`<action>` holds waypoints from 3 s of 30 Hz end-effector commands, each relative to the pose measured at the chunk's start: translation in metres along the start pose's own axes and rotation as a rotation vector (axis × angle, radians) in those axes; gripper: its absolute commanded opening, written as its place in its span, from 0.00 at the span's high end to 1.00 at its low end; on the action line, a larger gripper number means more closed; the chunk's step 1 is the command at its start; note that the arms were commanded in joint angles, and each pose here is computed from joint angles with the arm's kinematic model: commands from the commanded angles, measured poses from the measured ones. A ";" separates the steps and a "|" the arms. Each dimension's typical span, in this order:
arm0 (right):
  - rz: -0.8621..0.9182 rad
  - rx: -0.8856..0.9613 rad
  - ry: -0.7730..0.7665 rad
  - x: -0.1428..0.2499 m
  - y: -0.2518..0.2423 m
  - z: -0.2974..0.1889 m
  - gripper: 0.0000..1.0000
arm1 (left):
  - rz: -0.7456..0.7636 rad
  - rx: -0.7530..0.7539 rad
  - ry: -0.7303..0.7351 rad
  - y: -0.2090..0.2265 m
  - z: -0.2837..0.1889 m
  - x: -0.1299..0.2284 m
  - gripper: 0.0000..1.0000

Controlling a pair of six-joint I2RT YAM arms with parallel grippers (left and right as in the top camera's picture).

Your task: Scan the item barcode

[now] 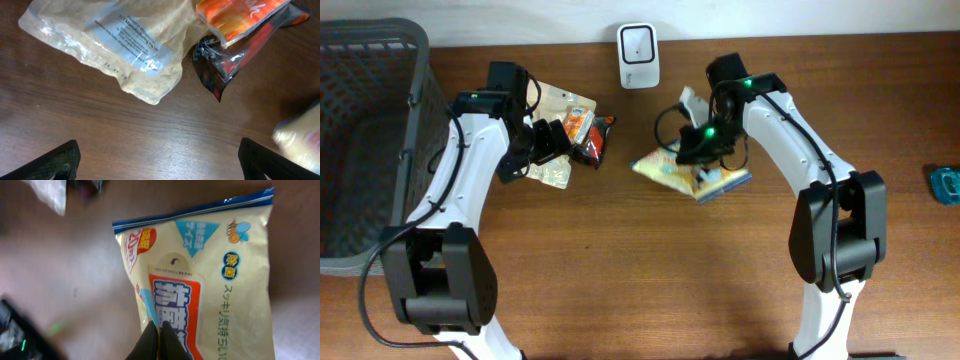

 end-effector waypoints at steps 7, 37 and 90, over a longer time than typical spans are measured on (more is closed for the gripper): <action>-0.063 -0.229 -0.025 0.006 0.036 -0.017 0.96 | -0.013 0.006 -0.003 0.000 -0.002 -0.002 0.01; -0.227 0.527 0.330 0.049 0.005 0.059 0.01 | -0.013 0.006 -0.003 0.000 -0.002 -0.002 0.01; -0.052 -0.918 -0.415 -0.029 0.099 -0.086 0.96 | -0.011 0.007 -0.002 0.000 -0.002 -0.001 0.01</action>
Point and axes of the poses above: each gripper's point midway between its finger pads, its own z axis out along the fingers, its own y axis along the line the jaws close on, x = y × z, the point moved 3 cm from there along -z, back along the fingers, and after that the axes turned 14 degrees about -z, right-handed, at the moved point
